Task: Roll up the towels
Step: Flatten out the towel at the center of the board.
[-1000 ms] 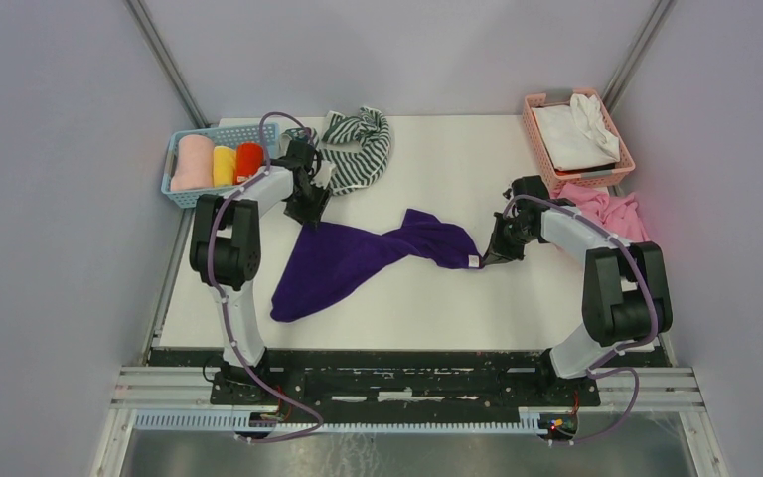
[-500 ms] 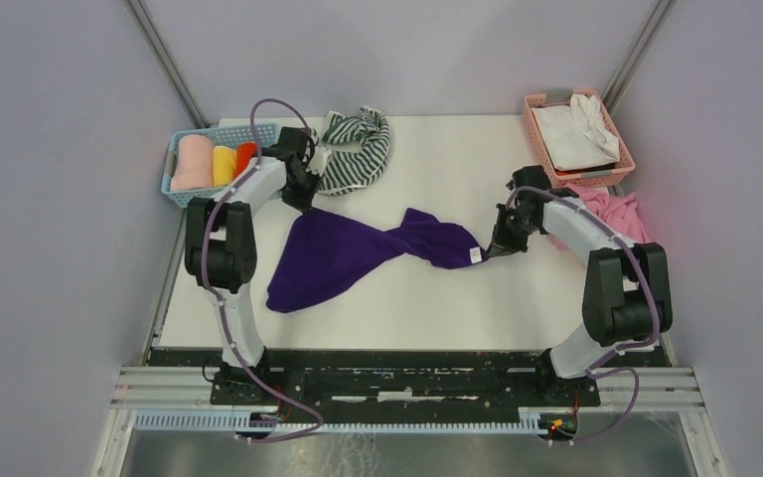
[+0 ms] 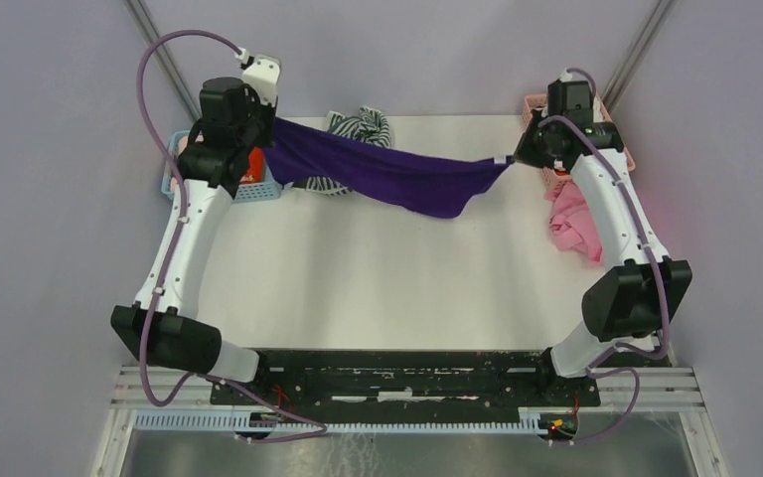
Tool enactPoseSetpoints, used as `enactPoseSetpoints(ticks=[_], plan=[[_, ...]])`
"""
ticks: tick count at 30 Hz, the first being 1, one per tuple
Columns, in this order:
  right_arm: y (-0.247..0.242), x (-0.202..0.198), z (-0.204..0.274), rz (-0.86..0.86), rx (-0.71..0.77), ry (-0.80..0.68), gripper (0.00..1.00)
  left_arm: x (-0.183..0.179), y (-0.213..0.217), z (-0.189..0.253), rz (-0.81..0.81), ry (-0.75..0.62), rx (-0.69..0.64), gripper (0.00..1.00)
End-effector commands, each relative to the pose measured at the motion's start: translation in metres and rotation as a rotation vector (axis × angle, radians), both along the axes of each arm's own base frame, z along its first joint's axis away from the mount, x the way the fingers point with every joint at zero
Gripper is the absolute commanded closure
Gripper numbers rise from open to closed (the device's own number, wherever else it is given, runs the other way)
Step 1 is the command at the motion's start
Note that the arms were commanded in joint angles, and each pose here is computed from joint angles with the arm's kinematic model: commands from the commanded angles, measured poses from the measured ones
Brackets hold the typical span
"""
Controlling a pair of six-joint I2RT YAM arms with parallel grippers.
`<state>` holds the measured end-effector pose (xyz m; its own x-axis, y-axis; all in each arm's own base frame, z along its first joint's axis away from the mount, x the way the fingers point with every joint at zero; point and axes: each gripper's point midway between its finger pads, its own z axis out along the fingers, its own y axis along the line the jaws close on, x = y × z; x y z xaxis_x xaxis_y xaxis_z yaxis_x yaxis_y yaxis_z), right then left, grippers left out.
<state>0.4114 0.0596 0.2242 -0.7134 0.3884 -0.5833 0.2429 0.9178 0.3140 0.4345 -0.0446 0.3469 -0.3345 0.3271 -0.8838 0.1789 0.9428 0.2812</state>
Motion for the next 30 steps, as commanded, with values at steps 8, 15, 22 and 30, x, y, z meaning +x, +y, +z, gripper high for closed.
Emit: enactPoseSetpoints(ticks=[8, 15, 22, 30], plan=[[-0.010, 0.007, 0.073, -0.054, 0.041, -0.244, 1.00, -0.036, 0.017, -0.018, 0.130, -0.135, -0.133, 0.97], [-0.024, -0.071, -0.031, -0.091, -0.019, 0.007, 1.00, -0.109, -0.007, -0.124, 0.145, 0.070, -0.431, 0.95], [-0.027, -0.147, -0.135, -0.105, -0.032, 0.302, 0.92, -0.184, -0.013, -0.196, 0.360, 0.250, -0.770, 0.84], [-0.026, -0.158, -0.115, -0.067, -0.032, 0.254, 0.47, -0.221, 0.013, -0.137, 0.487, 0.003, -0.975, 0.40]])
